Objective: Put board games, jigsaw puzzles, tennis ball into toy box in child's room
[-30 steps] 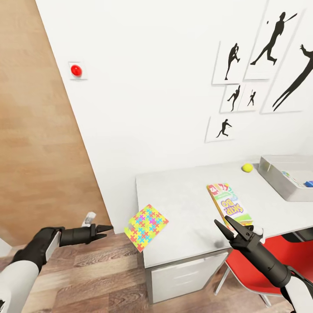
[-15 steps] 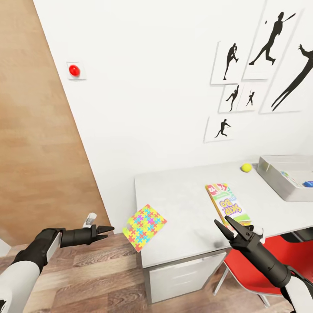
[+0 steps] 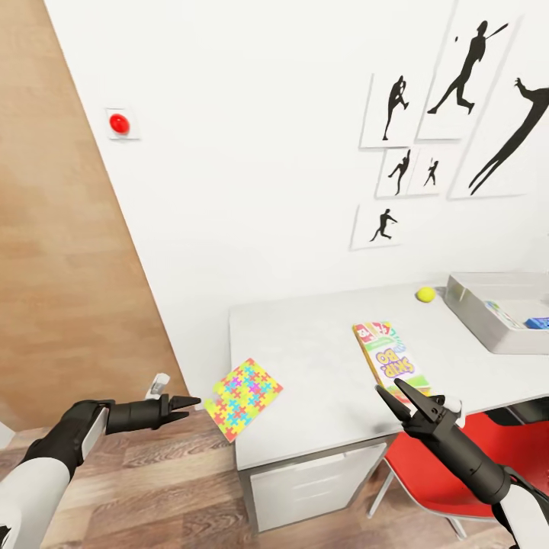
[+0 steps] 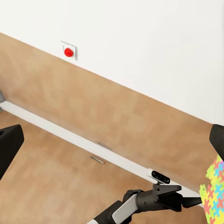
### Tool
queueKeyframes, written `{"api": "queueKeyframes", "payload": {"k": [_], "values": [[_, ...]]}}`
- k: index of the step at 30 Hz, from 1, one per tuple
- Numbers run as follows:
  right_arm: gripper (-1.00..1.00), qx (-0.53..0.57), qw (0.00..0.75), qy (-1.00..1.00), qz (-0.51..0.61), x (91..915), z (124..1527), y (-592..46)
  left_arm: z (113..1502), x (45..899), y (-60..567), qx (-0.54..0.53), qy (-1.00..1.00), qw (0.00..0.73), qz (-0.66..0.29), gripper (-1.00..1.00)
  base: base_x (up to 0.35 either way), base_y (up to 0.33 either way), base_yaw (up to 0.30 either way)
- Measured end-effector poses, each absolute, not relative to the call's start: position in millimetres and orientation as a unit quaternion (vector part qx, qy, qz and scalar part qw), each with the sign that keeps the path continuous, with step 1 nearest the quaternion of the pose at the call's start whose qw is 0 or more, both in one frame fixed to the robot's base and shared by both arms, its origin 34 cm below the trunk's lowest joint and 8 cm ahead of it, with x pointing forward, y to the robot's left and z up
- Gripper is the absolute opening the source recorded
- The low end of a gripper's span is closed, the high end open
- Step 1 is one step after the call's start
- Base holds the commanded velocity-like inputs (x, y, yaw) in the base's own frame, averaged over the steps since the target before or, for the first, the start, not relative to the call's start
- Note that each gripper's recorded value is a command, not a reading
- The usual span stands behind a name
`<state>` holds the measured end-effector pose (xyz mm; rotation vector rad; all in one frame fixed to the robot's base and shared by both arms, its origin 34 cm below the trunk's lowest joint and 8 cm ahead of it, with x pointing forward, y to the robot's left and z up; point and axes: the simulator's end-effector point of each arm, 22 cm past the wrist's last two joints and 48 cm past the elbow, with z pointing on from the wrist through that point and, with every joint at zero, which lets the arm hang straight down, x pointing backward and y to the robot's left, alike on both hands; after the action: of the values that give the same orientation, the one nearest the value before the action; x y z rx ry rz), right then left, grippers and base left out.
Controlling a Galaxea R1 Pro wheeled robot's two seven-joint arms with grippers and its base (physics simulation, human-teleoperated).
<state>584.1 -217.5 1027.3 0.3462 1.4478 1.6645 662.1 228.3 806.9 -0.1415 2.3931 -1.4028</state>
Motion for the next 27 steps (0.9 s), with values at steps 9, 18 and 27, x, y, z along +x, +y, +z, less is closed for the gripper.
{"api": "queueKeyframes", "payload": {"k": [9,18,27], "values": [[1.00,0.140,0.439,0.583,0.669,584.4,1026.9,-217.7,806.9,662.1,228.3,-0.050,0.847,0.181,-0.497,1.00,0.000,-0.015,0.000],[1.00,0.138,0.438,0.587,0.666,584.5,1025.2,-216.5,806.9,662.2,228.3,-0.050,0.847,0.181,-0.497,1.00,0.000,-0.096,0.000],[1.00,0.138,0.438,0.589,0.665,584.5,1024.3,-216.1,806.9,662.2,228.3,-0.050,0.847,0.181,-0.497,1.00,0.000,-0.055,0.000]]}}
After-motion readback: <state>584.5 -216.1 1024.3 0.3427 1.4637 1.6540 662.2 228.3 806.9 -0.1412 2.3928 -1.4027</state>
